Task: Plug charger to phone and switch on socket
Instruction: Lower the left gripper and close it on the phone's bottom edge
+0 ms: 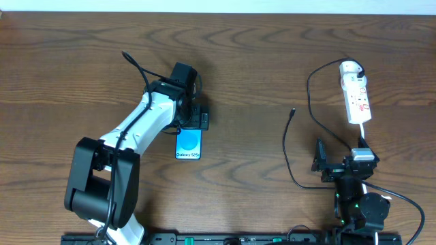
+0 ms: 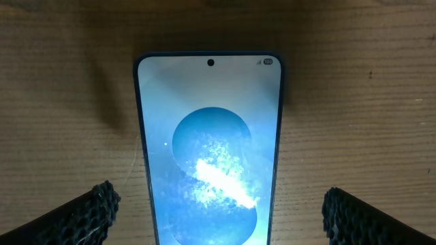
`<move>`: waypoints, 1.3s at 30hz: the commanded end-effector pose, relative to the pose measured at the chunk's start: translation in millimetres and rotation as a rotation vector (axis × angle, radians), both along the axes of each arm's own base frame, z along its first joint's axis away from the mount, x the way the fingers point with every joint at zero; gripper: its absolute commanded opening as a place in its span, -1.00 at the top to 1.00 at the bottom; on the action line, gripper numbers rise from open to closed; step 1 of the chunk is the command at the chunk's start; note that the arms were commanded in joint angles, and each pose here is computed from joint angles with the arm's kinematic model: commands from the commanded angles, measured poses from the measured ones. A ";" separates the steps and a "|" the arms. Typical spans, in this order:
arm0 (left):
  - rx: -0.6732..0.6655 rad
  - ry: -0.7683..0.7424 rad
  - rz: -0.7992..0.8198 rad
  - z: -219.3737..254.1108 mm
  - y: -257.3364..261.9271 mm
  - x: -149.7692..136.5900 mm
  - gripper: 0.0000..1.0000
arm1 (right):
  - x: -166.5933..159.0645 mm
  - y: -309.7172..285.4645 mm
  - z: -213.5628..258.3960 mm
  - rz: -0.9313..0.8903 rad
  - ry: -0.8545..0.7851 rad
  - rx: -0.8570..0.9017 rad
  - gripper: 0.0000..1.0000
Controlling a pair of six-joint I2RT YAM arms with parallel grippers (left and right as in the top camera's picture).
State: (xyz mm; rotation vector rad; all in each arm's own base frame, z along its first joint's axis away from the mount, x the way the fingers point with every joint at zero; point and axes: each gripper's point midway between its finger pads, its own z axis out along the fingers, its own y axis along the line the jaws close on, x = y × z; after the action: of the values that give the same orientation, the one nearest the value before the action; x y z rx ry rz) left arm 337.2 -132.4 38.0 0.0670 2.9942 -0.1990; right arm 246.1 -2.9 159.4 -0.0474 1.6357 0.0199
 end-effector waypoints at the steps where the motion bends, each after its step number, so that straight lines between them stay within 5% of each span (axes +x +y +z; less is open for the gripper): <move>1: 0.003 0.025 -0.016 -7.5 0.8 -5.1 -0.96 | -0.5 0.2 0.5 0.003 -0.005 -0.011 -0.98; 25: 0.193 0.037 0.026 -30.9 14.1 -14.3 -0.96 | -0.5 0.2 0.5 0.003 -0.005 -0.011 -0.99; 39: 0.152 0.079 0.027 -47.0 10.7 -30.5 -0.95 | -0.5 0.2 0.5 0.003 -0.005 -0.011 -0.99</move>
State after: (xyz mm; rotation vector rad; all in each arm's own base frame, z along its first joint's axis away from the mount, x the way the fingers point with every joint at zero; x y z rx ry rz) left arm 313.4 -124.5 -2.1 0.0544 3.0586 0.0208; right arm 246.1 -2.9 159.4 -0.0474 1.6357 0.0199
